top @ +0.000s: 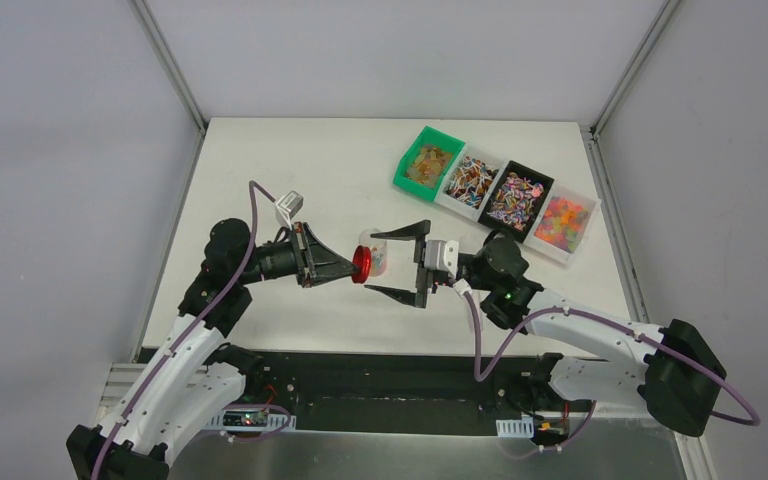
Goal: Pack the candies
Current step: Pick up the bottle lid at the center of the board, then close the bottle lid on the packing bottle.
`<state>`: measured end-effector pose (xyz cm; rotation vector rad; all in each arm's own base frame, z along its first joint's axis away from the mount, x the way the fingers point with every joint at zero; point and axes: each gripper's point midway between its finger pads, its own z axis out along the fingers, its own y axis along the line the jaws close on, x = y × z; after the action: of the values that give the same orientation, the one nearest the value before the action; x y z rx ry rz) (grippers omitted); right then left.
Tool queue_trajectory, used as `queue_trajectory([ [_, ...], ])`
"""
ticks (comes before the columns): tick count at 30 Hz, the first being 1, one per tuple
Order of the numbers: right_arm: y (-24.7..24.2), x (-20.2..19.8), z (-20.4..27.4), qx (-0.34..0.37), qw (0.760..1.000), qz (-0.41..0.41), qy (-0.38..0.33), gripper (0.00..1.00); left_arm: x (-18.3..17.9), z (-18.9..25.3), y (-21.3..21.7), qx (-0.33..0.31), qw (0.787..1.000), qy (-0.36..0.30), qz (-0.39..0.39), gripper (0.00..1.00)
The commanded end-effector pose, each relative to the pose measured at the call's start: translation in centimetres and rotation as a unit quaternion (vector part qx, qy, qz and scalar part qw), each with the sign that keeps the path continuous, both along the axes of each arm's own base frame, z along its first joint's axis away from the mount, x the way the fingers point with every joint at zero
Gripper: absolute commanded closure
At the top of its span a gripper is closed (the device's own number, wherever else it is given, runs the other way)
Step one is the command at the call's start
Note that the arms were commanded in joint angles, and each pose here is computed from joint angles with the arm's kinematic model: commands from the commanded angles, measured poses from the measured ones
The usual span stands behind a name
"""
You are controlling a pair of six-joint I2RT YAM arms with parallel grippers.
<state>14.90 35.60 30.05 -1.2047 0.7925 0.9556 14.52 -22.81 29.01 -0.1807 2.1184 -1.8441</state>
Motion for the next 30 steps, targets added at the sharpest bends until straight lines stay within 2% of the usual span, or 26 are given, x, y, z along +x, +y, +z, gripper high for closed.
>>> queue_trajectory([
  [1, 0.1, -0.5, 3.5, 0.045, 0.998, 0.009, -0.046, 0.14, 0.7, 0.5, 0.0, -0.008, 1.000, -0.020, 0.012, 1.00],
  [5, 0.2, -1.0, 3.7, 0.047, 0.998, 0.018, -0.047, 0.28, 0.7, 0.6, 0.0, -0.011, 1.000, -0.018, 0.013, 1.00],
  [6, 0.2, -1.1, 3.8, 0.048, 0.998, 0.021, -0.047, 0.28, 0.7, 0.6, 0.0, -0.012, 1.000, -0.019, 0.013, 1.00],
  [15, 0.7, -1.3, 3.7, 0.052, 0.997, 0.025, -0.045, 0.16, 0.4, 0.3, 0.3, -0.016, 1.000, -0.016, 0.021, 1.00],
  [28, 1.2, -1.7, 3.6, 0.049, 0.997, 0.034, -0.043, 0.18, 0.6, 0.2, 0.2, -0.019, 0.999, -0.014, 0.022, 1.00],
  [30, 1.4, -1.7, 3.5, 0.047, 0.997, 0.036, -0.042, 0.21, 0.5, 0.3, 0.2, -0.019, 0.999, -0.015, 0.021, 1.00],
])
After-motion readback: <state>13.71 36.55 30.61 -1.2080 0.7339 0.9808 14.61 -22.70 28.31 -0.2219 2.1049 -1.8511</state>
